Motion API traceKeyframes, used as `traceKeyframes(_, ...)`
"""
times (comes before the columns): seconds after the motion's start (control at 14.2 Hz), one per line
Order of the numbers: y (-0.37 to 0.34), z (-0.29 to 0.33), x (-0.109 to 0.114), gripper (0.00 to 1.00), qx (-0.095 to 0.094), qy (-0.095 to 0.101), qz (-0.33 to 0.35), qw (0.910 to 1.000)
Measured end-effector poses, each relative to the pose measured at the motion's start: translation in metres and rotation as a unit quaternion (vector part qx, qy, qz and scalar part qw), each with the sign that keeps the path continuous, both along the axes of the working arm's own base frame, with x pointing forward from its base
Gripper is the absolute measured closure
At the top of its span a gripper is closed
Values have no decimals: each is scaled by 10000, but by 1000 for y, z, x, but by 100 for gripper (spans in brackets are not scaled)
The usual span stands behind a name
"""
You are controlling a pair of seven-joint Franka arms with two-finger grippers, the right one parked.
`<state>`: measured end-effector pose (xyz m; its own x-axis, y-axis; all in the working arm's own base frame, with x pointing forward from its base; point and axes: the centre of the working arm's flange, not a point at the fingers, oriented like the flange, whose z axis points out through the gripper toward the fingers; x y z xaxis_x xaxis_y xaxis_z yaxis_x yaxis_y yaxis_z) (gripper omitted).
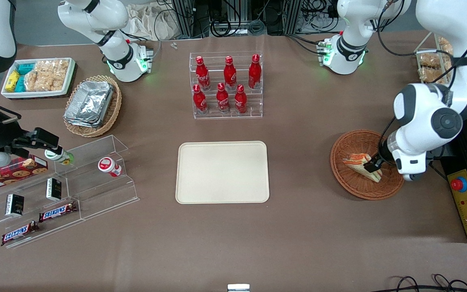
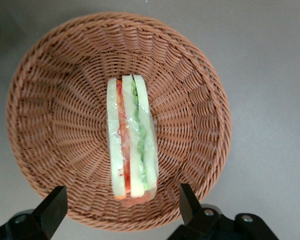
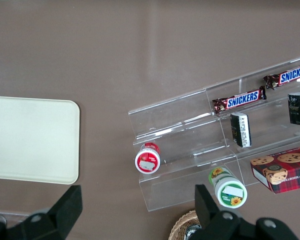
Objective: Place sandwich from basket to tray
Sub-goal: 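Lower the open left gripper over the sandwich in the wicker basket, then close the left gripper on the wrapped sandwich and lift it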
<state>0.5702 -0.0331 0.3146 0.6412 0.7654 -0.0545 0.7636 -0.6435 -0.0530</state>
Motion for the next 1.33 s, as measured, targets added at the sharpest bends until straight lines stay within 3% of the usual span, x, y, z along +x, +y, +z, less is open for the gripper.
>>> traceKeyframes(0.28, 0, -39, -4, 0, -5, -172, 345, 9993)
traceKeyframes(0.7, 0, -67, -8, 5, -6, -63, 383, 9992)
traceKeyframes(1.05, 0, -51, -6, 56, 14, -31, 412, 9991)
traceKeyframes(1.33, 0, 36, 3, 69, 86, 227, 441, 9987)
